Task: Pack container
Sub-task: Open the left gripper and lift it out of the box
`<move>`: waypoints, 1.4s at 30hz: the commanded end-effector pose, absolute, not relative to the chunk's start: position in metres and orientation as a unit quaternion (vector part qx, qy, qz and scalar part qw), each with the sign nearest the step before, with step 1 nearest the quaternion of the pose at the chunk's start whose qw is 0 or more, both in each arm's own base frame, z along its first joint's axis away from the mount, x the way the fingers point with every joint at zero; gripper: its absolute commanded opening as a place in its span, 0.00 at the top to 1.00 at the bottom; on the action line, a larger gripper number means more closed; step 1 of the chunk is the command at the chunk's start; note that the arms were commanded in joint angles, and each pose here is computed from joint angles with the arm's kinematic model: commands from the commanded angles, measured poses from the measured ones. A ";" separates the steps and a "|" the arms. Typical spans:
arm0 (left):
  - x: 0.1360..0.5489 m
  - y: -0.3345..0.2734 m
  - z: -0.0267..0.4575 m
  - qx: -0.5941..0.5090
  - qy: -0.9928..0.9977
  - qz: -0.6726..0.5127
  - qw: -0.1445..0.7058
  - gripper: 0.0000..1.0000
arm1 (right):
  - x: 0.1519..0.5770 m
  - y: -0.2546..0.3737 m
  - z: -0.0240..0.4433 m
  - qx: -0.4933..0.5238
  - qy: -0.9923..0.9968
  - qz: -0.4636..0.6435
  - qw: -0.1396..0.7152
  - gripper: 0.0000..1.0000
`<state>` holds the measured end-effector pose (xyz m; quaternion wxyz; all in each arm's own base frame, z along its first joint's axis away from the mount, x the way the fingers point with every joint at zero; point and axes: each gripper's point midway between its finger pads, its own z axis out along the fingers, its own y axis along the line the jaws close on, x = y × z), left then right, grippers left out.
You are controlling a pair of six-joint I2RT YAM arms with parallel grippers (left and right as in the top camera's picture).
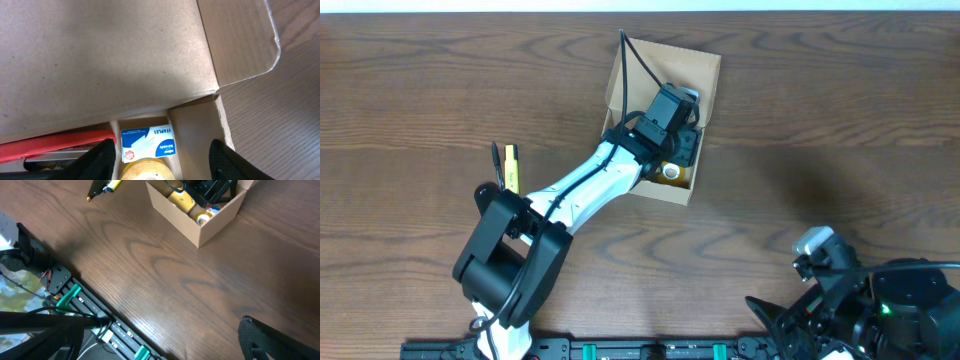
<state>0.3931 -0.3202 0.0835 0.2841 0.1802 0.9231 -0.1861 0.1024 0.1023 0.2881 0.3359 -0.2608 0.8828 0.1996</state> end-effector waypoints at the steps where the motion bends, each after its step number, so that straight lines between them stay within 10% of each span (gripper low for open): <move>1: 0.402 -0.311 0.119 0.167 0.913 -0.194 0.317 0.41 | 0.102 0.103 0.288 -0.258 0.883 0.204 0.333 0.01; 11: 0.381 -0.220 0.179 0.109 0.930 -0.041 0.349 0.40 | 0.102 0.103 0.288 -0.258 0.883 0.204 0.333 0.01; 42: 0.356 -0.140 0.124 0.069 0.974 0.049 0.211 0.35 | 0.102 0.103 0.288 -0.258 0.883 0.204 0.333 0.01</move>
